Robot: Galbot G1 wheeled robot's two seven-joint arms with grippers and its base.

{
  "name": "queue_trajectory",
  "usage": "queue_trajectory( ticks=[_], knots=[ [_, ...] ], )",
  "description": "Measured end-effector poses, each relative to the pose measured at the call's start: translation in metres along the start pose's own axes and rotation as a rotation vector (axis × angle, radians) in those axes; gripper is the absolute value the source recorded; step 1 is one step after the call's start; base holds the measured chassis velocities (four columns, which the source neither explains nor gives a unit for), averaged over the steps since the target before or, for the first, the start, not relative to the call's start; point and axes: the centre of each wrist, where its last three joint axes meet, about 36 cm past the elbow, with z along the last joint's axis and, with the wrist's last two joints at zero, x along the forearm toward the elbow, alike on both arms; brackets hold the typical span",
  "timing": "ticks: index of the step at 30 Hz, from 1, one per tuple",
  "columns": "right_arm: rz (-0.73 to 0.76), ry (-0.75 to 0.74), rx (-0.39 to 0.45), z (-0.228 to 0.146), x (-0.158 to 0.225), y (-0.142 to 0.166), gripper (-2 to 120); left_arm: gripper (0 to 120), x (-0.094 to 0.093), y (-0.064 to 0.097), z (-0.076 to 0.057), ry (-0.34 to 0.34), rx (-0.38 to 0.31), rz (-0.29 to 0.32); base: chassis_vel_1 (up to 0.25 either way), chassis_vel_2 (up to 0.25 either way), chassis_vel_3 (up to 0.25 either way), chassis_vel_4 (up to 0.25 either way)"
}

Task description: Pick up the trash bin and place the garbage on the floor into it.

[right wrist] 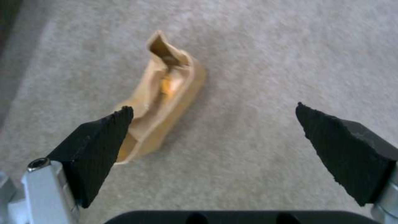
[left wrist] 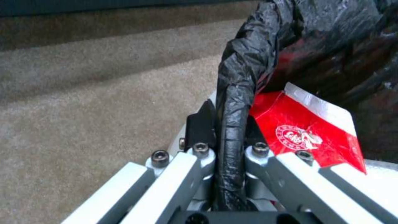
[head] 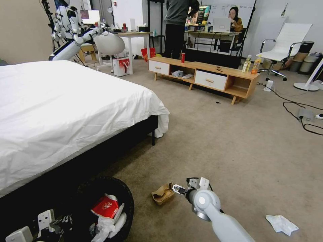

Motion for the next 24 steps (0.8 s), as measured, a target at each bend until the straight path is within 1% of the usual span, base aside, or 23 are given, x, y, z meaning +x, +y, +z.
queue_trajectory(
  ticks=[7,17,24],
  knots=[
    [0.007,0.016,-0.018,0.006,-0.008,-0.002,100,3,0.0,0.0,0.0,0.0,0.001,0.0,0.0,0.0,0.0,0.0],
    [-0.033,0.039,-0.028,0.011,-0.023,0.013,100,3,0.002,0.001,0.001,0.002,0.0,-0.006,0.0,0.0,0.0,0.0],
    [-0.03,0.049,-0.03,0.013,-0.031,0.014,100,3,0.003,0.001,0.001,0.003,0.0,-0.006,0.0,0.0,0.0,0.0]
  ],
)
